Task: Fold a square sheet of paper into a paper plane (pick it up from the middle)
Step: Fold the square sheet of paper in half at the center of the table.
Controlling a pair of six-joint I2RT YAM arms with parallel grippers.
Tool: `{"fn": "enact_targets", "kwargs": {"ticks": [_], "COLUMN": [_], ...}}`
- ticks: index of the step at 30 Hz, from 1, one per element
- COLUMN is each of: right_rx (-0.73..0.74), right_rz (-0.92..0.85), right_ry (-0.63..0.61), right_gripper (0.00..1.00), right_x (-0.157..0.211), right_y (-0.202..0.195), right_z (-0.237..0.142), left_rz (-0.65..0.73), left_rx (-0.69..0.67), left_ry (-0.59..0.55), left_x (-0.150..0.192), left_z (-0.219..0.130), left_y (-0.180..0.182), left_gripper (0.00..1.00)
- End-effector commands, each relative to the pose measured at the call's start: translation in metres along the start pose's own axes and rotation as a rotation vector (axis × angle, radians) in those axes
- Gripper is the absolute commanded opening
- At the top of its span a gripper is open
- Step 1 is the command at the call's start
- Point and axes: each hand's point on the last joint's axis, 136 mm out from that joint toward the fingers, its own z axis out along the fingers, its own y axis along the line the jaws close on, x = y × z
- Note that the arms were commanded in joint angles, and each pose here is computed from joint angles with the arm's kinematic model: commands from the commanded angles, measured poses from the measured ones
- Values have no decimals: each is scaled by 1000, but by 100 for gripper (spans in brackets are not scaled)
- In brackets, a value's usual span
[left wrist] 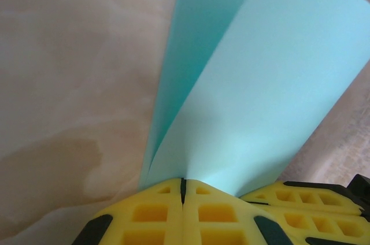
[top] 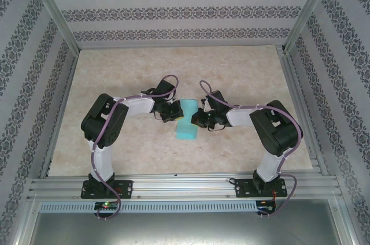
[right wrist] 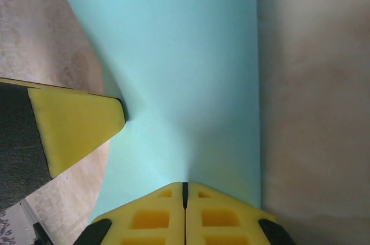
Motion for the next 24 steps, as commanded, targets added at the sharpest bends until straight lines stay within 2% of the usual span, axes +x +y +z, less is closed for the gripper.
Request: {"fn": "enact_targets", "kwargs": {"ticks": [1, 4, 8, 16, 20, 24], "right_rx": [-49, -101, -115, -26, 90, 57], "right_rz": [-57, -70, -51, -13, -11, -48], "right_ry": [-3, -6, 9, 87, 97, 59], "right_gripper": [8, 8, 7, 7, 6, 6], "right_x": [1, 2, 13, 38, 45, 37], "right_y": [19, 31, 26, -14, -35, -14], "right_z": [-11, -17, -17, 1, 2, -10], "left_rz": [-44, -45, -46, -45, -50, -49], "left_rx": [-145, -147, -150, -146, -143, -143], "left_ry": [59, 60, 59, 54, 57, 55], "left_x": [24, 25, 25, 25, 25, 25], "left_z": [17, 17, 18, 18, 19, 19], "left_y": [47, 48, 49, 49, 49, 50], "left_gripper": [0, 0, 0, 0, 0, 0]}}
